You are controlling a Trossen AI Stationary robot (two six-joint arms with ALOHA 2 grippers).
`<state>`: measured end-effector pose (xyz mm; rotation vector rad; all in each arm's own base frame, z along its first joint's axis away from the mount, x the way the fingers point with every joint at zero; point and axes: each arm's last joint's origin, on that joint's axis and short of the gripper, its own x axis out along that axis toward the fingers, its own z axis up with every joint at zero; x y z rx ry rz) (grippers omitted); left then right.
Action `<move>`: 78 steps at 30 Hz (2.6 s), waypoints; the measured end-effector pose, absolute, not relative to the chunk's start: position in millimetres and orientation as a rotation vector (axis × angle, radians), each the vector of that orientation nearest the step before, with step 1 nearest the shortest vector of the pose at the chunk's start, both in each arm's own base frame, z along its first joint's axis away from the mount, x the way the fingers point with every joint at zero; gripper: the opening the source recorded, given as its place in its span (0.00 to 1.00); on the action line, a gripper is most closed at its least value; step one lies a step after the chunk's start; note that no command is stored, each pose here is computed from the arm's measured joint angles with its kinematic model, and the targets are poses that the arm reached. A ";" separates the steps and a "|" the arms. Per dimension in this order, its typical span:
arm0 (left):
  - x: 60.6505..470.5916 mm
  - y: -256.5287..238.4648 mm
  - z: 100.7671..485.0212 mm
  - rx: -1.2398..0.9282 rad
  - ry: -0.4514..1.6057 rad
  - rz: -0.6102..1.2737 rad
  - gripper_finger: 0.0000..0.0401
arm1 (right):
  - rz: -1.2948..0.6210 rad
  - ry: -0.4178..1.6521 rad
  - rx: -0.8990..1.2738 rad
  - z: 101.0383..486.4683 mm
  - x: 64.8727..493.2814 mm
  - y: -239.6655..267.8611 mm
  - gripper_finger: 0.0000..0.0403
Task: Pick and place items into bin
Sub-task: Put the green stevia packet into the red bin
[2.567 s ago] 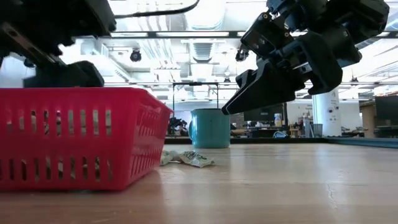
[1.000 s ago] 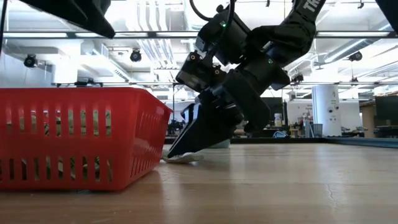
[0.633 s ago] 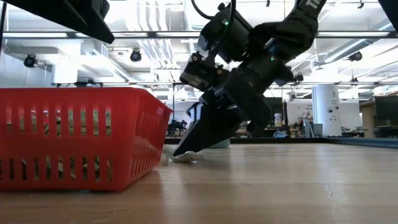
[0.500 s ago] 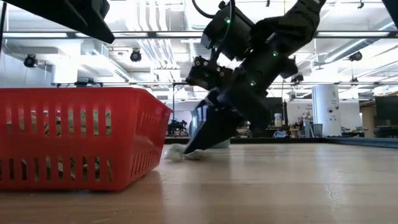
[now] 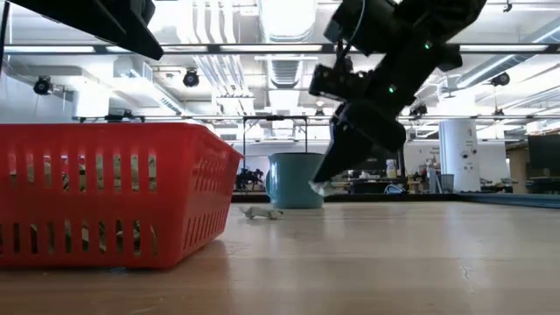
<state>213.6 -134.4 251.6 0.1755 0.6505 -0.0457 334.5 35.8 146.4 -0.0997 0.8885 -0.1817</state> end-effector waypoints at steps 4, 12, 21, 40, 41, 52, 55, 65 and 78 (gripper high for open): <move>213.3 -134.1 249.8 0.178 0.652 -0.042 0.60 | -0.200 0.894 -0.096 143.2 330.1 33.9 0.02; 212.7 -132.3 246.2 0.196 0.645 -0.003 0.60 | -0.168 0.722 -0.171 160.9 343.5 38.9 0.02; 203.0 -120.9 216.9 0.267 0.669 0.165 0.60 | 0.154 0.392 -0.182 193.3 359.1 75.4 0.02; 181.8 -99.0 224.5 0.243 0.517 0.446 0.60 | 0.483 0.291 -0.135 157.3 399.5 106.3 0.02; 180.9 -98.4 223.9 0.232 0.512 0.446 0.60 | 0.483 0.300 -0.129 155.0 402.4 107.1 0.02; 176.0 -94.9 220.9 0.215 0.509 0.450 0.60 | 0.531 0.389 -0.089 142.0 426.7 114.6 0.02; 176.0 -95.0 220.2 0.217 0.511 0.451 0.60 | 0.563 0.398 -0.102 141.5 426.1 115.5 0.05; 176.5 -95.3 219.5 0.219 0.513 0.450 0.60 | 0.471 0.451 -0.095 145.7 423.7 109.1 0.30; 176.6 -95.4 219.4 0.221 0.514 0.451 0.60 | 0.035 0.682 -0.076 135.2 415.0 71.3 0.30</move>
